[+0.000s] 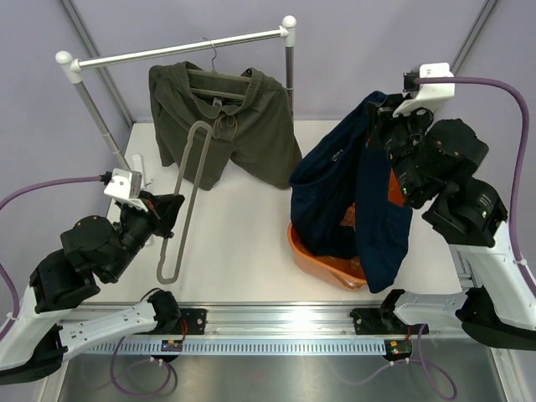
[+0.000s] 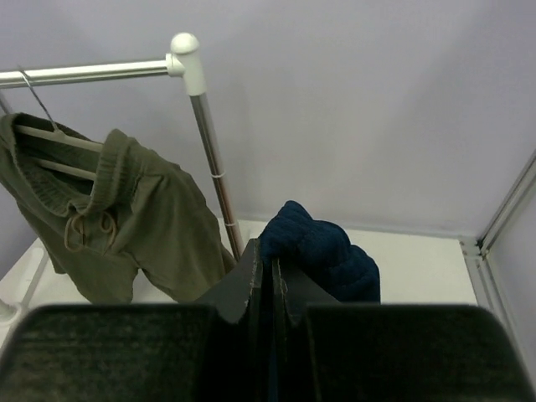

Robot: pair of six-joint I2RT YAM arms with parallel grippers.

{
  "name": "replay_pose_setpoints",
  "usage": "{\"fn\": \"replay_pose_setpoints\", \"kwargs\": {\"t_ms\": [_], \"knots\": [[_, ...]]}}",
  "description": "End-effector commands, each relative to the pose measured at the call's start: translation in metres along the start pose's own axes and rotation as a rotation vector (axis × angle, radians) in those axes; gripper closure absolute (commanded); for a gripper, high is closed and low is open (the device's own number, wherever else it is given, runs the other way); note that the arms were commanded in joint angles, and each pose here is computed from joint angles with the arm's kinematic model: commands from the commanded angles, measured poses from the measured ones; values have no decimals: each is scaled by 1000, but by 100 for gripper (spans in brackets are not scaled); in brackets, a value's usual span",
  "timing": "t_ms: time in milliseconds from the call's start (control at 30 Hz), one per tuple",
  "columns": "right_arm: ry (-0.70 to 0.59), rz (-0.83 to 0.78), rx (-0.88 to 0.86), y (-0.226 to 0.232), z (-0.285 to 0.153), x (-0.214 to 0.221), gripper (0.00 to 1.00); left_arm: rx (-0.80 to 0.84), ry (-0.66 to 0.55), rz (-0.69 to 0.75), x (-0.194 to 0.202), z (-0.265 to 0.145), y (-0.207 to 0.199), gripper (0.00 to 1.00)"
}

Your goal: Remove the shorts from the hanger

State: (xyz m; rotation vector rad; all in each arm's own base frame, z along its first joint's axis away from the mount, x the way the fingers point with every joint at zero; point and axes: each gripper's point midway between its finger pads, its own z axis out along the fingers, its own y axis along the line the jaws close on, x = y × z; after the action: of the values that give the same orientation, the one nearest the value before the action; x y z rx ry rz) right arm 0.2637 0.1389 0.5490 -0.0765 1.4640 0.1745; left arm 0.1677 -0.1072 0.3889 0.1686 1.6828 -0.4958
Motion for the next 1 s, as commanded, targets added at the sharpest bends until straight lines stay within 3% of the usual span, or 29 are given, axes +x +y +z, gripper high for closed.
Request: {"fn": "replay_pose_setpoints", "kwargs": {"t_ms": [0,333,433,500,667,767,800,867,967], "knots": [[27,134,-56,1,-1,2,100,30,4,-36,3,-6,-2,100],[312,281,-32,-21,26,133,100,7,35,-28,16,-15,10,100],[473,332,-12,-31,28,211,100,2,44,-24,21,-16,12,100],[490,384,-3,-36,30,232,100,3,47,-24,22,-16,13,100],[654,595,-152,-10,18,315,100,0,74,-15,30,-16,13,100],[724,581,-139,-11,11,341,100,37,104,-3,35,-17,7,100],[715,578,-129,-14,8,339,98,50,121,5,38,-16,3,100],[686,554,-93,-22,4,334,74,113,163,24,43,-18,-8,100],[635,521,-86,-28,-5,309,57,212,242,60,57,-19,-27,100]]}}
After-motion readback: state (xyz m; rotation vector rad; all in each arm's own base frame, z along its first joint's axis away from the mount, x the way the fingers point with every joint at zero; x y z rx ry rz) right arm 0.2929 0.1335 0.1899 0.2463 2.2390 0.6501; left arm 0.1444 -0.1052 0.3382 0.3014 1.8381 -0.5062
